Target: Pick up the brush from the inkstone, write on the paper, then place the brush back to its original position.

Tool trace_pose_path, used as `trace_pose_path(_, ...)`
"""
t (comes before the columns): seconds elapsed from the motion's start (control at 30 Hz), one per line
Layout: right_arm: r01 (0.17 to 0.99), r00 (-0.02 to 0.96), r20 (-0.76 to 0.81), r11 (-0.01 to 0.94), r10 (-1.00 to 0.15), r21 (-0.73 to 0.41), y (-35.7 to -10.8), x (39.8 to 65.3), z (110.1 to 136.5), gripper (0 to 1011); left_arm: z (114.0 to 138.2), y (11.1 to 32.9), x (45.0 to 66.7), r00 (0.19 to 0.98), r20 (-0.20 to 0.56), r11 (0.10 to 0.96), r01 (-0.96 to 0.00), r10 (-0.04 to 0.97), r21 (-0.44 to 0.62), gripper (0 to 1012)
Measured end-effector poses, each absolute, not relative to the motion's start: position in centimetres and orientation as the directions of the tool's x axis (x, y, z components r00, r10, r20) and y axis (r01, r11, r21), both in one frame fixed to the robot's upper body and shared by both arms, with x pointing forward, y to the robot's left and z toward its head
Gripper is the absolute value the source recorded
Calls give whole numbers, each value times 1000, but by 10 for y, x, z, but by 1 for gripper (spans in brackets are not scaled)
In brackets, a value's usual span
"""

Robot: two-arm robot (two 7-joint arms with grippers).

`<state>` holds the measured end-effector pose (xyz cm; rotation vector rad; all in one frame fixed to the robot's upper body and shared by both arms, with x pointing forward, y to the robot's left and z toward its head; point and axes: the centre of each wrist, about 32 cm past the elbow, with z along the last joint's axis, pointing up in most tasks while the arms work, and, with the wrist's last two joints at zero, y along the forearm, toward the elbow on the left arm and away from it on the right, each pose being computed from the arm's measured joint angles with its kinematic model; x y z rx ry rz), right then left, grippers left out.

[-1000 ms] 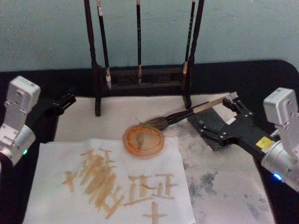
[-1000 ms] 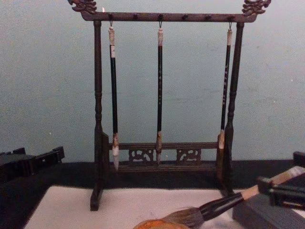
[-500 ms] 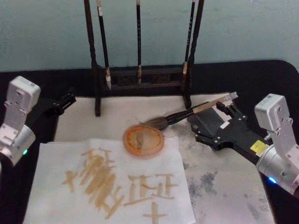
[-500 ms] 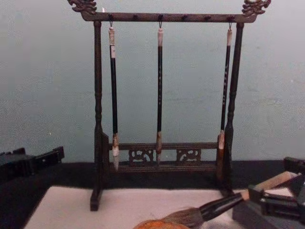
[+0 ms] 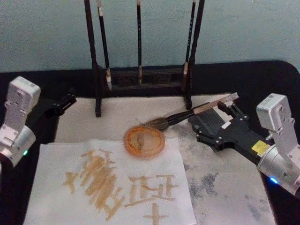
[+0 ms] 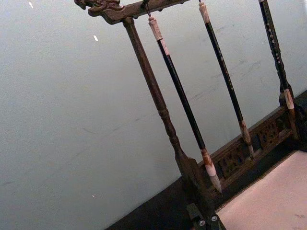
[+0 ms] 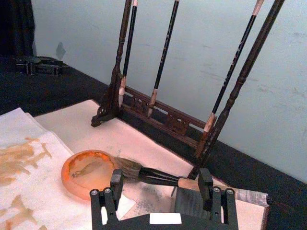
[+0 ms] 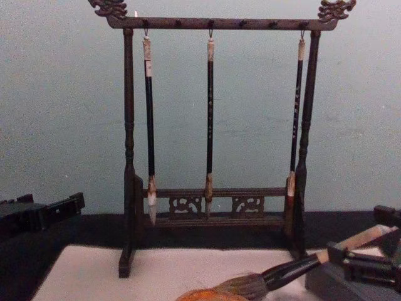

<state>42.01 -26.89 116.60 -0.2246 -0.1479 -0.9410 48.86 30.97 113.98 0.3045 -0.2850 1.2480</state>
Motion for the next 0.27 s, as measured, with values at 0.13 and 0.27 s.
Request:
trace_pose_path(0.13,813,581,223,568,-783,-126,-269,420,1166,1006,1140,310,489,292,374,287,-955,880,70,1000)
trace_pose_path(0.27,814,581,222,567,-783,-127,-269,420,1166,1006,1140,310,489,292,374,287,-955,880,70,1002)
